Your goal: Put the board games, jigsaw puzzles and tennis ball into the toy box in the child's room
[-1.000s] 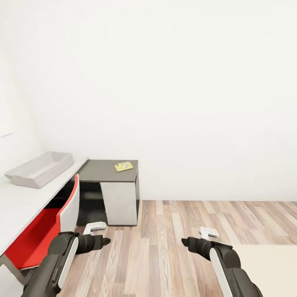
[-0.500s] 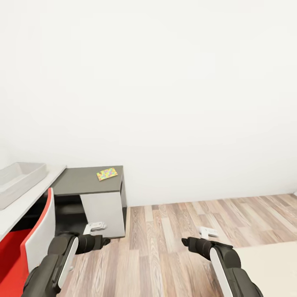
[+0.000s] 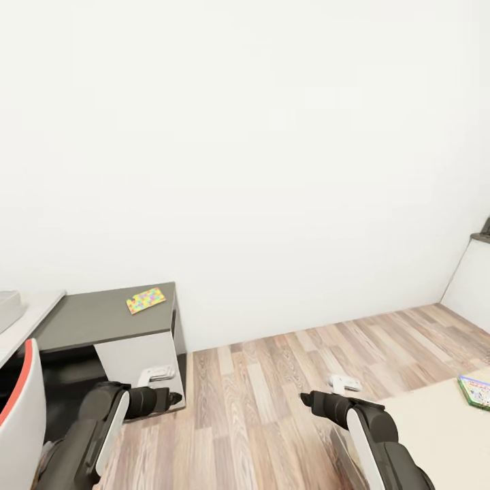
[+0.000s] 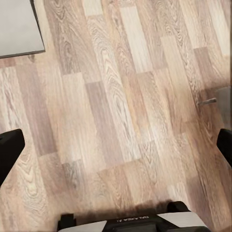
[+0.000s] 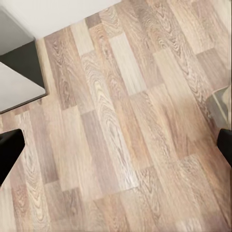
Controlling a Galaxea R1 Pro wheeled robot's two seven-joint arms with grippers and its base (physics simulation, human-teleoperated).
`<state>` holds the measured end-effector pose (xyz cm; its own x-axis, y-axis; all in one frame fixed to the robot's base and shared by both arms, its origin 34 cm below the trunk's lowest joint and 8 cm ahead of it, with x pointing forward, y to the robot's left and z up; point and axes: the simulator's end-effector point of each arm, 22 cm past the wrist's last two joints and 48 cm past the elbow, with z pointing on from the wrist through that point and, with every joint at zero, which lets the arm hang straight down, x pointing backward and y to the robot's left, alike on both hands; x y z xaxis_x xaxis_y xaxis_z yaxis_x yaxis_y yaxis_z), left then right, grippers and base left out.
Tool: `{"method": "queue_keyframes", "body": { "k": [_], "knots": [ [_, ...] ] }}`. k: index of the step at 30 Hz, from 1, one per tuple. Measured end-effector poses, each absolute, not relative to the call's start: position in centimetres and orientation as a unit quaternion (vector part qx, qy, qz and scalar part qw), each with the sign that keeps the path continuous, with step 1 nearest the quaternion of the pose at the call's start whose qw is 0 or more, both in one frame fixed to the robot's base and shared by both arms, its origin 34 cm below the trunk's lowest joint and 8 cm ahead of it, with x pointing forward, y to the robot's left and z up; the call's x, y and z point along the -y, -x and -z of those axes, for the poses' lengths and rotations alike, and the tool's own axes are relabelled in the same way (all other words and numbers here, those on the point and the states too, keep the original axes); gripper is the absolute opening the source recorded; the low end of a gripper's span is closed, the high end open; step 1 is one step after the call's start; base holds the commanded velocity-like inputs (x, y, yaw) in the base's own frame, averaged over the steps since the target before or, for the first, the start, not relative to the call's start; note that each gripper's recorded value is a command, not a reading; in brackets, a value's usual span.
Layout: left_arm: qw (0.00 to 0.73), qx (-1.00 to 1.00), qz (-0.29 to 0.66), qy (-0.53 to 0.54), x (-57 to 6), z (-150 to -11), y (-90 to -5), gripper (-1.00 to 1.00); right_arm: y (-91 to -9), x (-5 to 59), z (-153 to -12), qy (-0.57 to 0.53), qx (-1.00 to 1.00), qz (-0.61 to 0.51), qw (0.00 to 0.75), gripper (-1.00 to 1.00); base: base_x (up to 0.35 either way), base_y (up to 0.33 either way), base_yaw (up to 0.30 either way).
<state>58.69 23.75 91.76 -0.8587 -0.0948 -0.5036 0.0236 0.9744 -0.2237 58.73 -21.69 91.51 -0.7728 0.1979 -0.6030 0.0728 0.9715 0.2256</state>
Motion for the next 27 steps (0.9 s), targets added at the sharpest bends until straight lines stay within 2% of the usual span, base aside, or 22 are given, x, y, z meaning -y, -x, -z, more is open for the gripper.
{"method": "queue_keyframes", "body": {
  "k": [12,27],
  "knots": [
    [0.265,-0.958,0.112,0.019,-23.76,-91.76,-58.7,1.0,-58.73,21.84,-91.48,-0.074,-0.937,-0.094,0.329,1.0,0.191,0.001,-0.278],
    [0.265,-0.958,0.111,0.019,-23.8,-91.77,-58.71,1.0,-58.71,22.13,-91.41,-0.074,-0.937,-0.092,0.329,1.0,0.107,0.0,-0.278]
  ]
}}
